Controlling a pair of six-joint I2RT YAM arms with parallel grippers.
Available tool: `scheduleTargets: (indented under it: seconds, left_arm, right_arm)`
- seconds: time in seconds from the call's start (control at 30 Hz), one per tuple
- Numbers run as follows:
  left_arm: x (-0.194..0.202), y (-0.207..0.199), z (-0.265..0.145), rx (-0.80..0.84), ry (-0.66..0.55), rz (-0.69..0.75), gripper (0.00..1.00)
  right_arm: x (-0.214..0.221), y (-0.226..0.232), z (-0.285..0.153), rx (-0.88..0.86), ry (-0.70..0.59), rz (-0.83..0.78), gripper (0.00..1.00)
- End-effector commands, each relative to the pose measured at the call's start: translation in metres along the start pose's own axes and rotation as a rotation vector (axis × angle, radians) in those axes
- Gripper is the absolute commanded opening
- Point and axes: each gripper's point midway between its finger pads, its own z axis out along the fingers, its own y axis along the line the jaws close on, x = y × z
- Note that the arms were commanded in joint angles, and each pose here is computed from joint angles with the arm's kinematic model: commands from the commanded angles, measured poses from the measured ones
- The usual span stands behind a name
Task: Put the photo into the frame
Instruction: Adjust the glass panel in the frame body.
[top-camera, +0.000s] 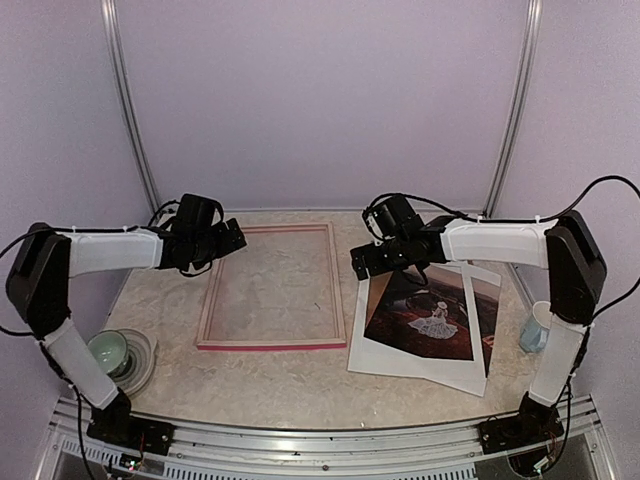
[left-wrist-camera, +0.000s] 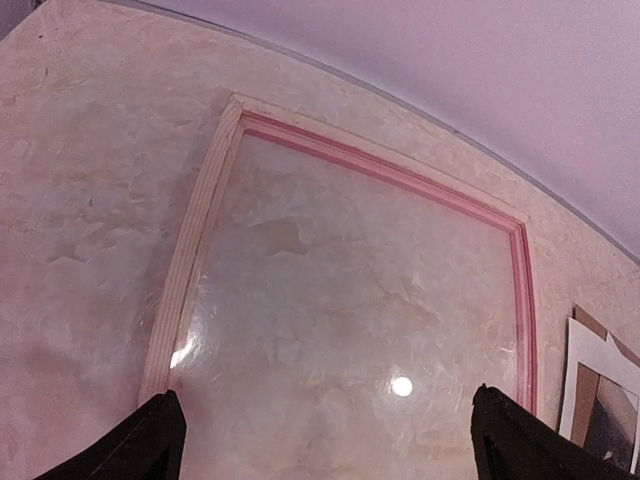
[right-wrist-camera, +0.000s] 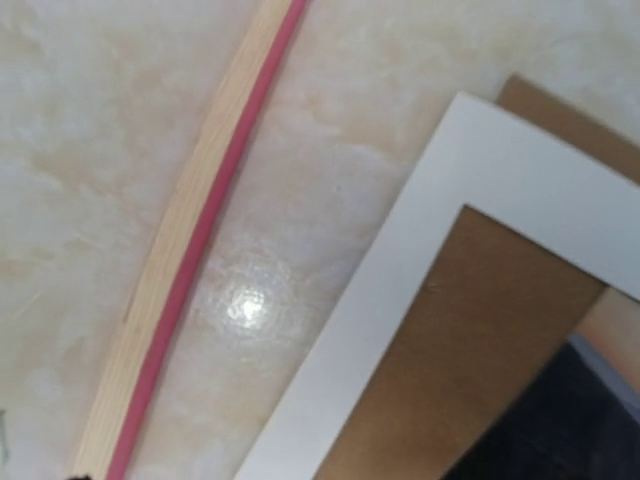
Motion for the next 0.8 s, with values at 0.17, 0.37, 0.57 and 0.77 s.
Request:
scheduleTargets:
  seconds: [0.17, 0.37, 0.57, 0.77]
  left_arm:
    - [-0.025, -0.039, 0.098, 0.078, 0.099, 0.163, 0.99]
    - [-0.032, -0.018, 0.145, 0.031, 0.155, 0.142, 0.96]
    - [-0.006, 0.002, 0.166, 0.002, 0.209, 0.127, 0.91]
    - [0.006, 0.02, 0.168, -0.1, 0.208, 0.165, 0.89]
  right_arm:
    - [0.013, -0.003, -0.023, -0.019, -0.021, 0.042, 0.99]
    - [0.025, -0.007, -0.029, -0.019, -0.013, 0.05, 0.99]
    - [0.024, -0.007, -0.031, -0.022, -0.019, 0.049, 0.99]
    - [0.021, -0.003, -0.027, -0.041, -0.024, 0.051, 0.99]
